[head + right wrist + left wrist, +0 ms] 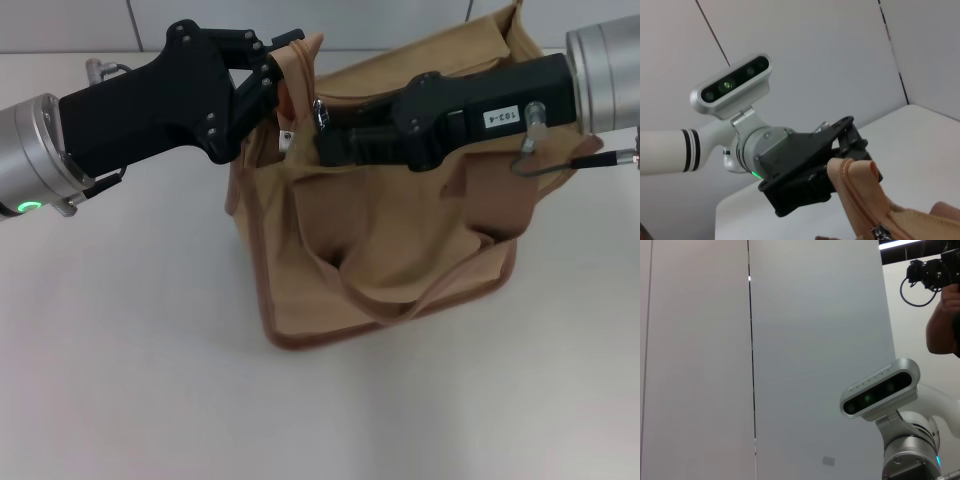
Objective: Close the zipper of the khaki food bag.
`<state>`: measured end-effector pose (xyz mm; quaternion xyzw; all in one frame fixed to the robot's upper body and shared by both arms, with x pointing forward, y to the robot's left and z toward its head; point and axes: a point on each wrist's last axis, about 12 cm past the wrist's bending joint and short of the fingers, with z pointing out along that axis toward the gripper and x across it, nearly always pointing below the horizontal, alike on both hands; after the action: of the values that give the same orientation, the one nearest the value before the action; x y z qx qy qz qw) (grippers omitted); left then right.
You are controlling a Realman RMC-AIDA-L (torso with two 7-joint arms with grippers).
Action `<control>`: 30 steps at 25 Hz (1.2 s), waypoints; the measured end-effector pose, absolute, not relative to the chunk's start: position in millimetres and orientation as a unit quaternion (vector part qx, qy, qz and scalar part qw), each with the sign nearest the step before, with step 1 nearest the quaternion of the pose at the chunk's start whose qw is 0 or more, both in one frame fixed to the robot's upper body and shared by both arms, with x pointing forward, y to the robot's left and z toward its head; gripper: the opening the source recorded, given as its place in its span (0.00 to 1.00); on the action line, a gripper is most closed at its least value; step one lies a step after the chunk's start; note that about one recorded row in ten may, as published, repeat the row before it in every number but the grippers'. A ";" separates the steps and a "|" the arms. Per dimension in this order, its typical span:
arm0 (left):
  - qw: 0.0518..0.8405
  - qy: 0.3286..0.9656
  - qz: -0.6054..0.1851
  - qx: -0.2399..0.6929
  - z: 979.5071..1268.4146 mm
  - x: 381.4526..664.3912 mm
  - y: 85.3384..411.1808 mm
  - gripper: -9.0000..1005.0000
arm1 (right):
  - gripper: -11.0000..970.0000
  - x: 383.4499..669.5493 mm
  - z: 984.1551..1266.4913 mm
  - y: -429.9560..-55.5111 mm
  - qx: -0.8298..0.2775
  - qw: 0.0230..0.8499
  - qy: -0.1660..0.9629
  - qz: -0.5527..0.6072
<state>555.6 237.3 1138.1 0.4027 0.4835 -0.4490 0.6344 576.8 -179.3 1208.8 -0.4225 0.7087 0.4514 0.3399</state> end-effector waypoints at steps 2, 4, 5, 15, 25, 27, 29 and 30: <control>0.635 0.482 -0.450 0.403 1138.3 555.2 237.2 0.03 | 0.24 576.2 1209.7 -181.5 -0.417 0.346 0.705 0.459; 0.634 0.481 -0.451 0.404 1138.5 554.9 237.2 0.03 | 0.22 575.1 1209.4 -183.3 -0.414 0.349 0.702 0.463; 0.634 0.480 -0.451 0.404 1138.6 554.7 237.2 0.03 | 0.21 574.4 1209.2 -184.2 -0.414 0.350 0.701 0.463; 0.635 0.474 -0.456 0.405 1139.4 552.9 237.8 0.03 | 0.02 574.9 1210.6 -186.8 -0.400 0.346 0.711 0.463; 0.641 0.476 -0.454 0.396 1139.8 553.2 240.4 0.03 | 0.02 578.4 1229.0 -201.5 -0.323 0.336 0.812 0.351; 0.644 0.478 -0.452 0.391 1139.6 553.2 242.1 0.03 | 0.02 574.2 1235.2 -213.0 -0.297 0.339 0.836 0.314; 0.647 0.480 -0.449 0.387 1139.5 553.7 244.2 0.03 | 0.02 570.2 1239.1 -224.3 -0.273 0.338 0.855 0.284; 0.648 0.482 -0.446 0.385 1139.4 554.3 245.0 0.03 | 0.02 567.8 1241.3 -232.6 -0.258 0.339 0.864 0.268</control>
<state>554.3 245.0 1139.4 0.3847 0.4821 -0.4463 0.6484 567.8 -232.6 1241.3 -0.2584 0.8641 0.2676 0.3391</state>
